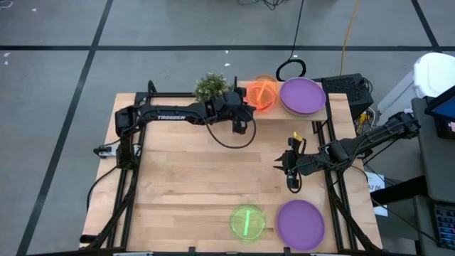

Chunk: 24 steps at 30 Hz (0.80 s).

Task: Place and stack plates onto a shelf
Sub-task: Stack the light orange plate on top of the light pink plate on the shelf

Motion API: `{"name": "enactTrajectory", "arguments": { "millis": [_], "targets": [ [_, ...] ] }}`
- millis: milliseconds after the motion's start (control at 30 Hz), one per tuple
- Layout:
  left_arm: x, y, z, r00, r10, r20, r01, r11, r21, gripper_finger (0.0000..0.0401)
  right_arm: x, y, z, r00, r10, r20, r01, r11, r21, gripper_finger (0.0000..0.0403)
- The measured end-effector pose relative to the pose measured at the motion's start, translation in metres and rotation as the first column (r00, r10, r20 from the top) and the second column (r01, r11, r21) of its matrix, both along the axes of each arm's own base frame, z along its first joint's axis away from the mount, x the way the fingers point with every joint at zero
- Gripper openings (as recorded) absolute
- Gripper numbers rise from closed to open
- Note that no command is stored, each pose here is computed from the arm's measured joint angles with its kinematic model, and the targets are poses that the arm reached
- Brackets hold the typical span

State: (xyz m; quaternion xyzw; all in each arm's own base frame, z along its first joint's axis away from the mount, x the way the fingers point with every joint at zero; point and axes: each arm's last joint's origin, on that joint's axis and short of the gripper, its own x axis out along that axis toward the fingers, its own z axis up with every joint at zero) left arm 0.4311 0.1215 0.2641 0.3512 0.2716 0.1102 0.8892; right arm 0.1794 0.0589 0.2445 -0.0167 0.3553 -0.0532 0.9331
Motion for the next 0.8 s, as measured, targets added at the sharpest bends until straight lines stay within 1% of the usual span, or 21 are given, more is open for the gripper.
{"name": "enactTrajectory", "arguments": {
  "millis": [133, 200, 333, 433, 567, 700, 800],
  "targets": [
    [0.001, 0.006, -0.005, 1.000, 0.024, 0.005, -0.023, 0.999, -0.026, 0.0001, 0.000, 0.000, 0.000, 1.000, 0.001, 0.000, -0.001, 1.000, 0.001, 0.0093],
    [0.000, 0.008, -0.010, 0.999, 0.027, -0.020, -0.028, 0.999, -0.039, 0.0001, 0.000, 0.000, 0.000, 1.000, 0.001, 0.000, -0.001, 1.000, 0.001, 0.0093],
    [0.003, 0.009, -0.020, 0.999, 0.015, -0.050, -0.017, 0.999, -0.039, 0.0001, 0.000, 0.000, 0.000, 1.000, 0.003, -0.002, -0.003, 1.000, 0.007, 0.0093],
    [0.007, 0.009, -0.026, 0.999, 0.008, -0.041, -0.010, 0.999, -0.035, 0.0006, 0.000, 0.001, 0.000, 1.000, 0.014, -0.006, -0.014, 1.000, 0.017, 0.0093],
    [0.007, 0.010, -0.026, 0.999, 0.008, -0.043, -0.009, 0.999, -0.034, 0.0035, 0.000, 0.001, 0.000, 1.000, 0.015, -0.007, -0.015, 1.000, 0.018, 0.0093],
    [0.008, 0.010, -0.024, 0.999, 0.029, -0.018, -0.029, 0.999, -0.020, 0.0069, 0.000, 0.001, 0.000, 1.000, 0.015, -0.007, -0.015, 1.000, 0.018, 0.0093],
    [0.009, 0.010, -0.022, 1.000, 0.031, -0.002, -0.031, 0.999, -0.009, 0.0085, 0.000, 0.001, 0.000, 1.000, 0.015, -0.007, -0.015, 1.000, 0.018, 0.0093]
  ]
}}
